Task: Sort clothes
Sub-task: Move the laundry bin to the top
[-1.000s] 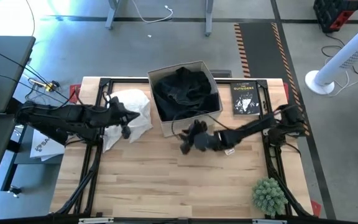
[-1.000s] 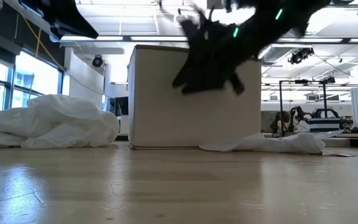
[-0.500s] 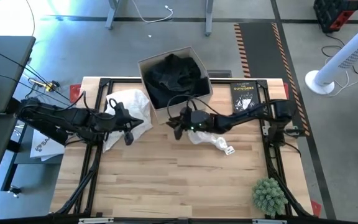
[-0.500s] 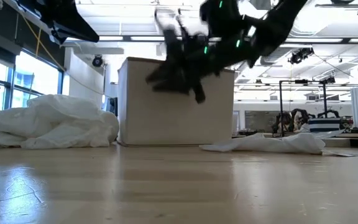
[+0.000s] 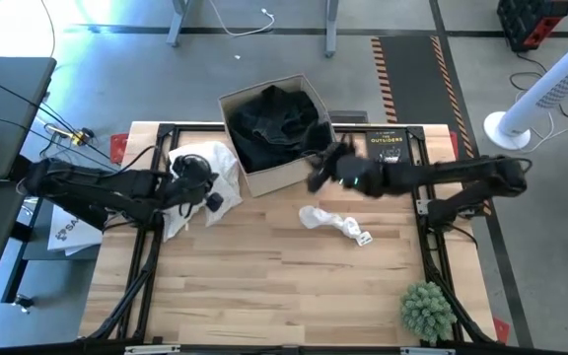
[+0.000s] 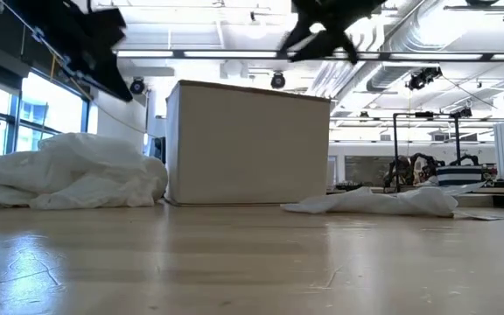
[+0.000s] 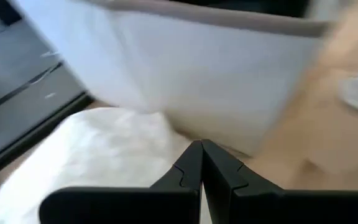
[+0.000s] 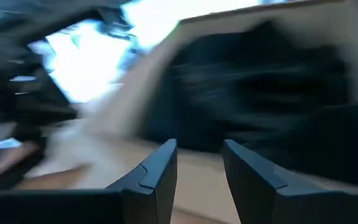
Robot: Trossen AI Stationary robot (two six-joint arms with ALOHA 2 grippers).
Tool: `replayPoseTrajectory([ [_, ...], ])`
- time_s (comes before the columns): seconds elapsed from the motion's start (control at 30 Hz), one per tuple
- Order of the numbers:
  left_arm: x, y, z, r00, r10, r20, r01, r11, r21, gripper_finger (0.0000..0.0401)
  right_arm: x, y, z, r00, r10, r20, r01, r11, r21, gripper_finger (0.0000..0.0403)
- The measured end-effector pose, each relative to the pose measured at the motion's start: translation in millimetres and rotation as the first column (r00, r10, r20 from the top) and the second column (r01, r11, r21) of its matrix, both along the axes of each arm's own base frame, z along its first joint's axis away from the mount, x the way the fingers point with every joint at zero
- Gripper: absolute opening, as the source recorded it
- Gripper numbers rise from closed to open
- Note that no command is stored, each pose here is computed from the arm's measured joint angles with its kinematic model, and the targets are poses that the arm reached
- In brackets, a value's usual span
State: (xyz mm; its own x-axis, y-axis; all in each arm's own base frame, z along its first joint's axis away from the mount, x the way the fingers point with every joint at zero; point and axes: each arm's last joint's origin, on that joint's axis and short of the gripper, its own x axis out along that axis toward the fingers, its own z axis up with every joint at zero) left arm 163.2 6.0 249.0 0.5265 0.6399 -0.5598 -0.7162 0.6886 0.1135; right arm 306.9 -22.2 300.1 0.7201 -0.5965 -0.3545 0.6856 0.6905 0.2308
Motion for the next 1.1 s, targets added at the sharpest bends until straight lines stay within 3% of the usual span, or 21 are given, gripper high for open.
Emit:
replayPoseTrajectory([
  [0.13,10.2,20.9,-2.5,0.998,0.034,-0.050,-0.032,0.999,0.038,0.0000,-17.6,-44.6,15.5,0.984,-0.076,-0.162,0.084,0.996,0.038,0.0116],
  [0.33,27.4,57.9,-5.0,0.989,0.061,-0.137,-0.037,0.985,0.168,0.0000,-11.7,-82.3,7.6,0.942,0.116,-0.316,-0.039,0.970,0.239,0.0112],
  [0.5,37.9,90.3,-9.1,0.985,0.078,-0.155,-0.043,0.974,0.221,0.0000,-2.3,-74.6,-1.0,0.878,0.174,-0.446,-0.001,0.932,0.362,0.0112],
  [0.77,37.7,113.5,-8.1,0.995,-0.012,-0.099,0.030,0.982,0.186,0.0000,14.4,-41.0,11.9,0.866,0.278,-0.416,-0.078,0.896,0.437,0.0112],
  [0.97,32.0,105.8,-0.3,0.995,-0.076,-0.068,0.087,0.982,0.167,0.0000,15.5,-30.0,18.4,0.867,0.275,-0.415,-0.076,0.897,0.436,0.0112],
  [1.1,24.7,100.1,9.9,0.994,-0.087,-0.060,0.098,0.972,0.211,0.0000,16.0,-22.7,23.7,0.860,0.241,-0.450,-0.100,0.944,0.314,0.0112],
])
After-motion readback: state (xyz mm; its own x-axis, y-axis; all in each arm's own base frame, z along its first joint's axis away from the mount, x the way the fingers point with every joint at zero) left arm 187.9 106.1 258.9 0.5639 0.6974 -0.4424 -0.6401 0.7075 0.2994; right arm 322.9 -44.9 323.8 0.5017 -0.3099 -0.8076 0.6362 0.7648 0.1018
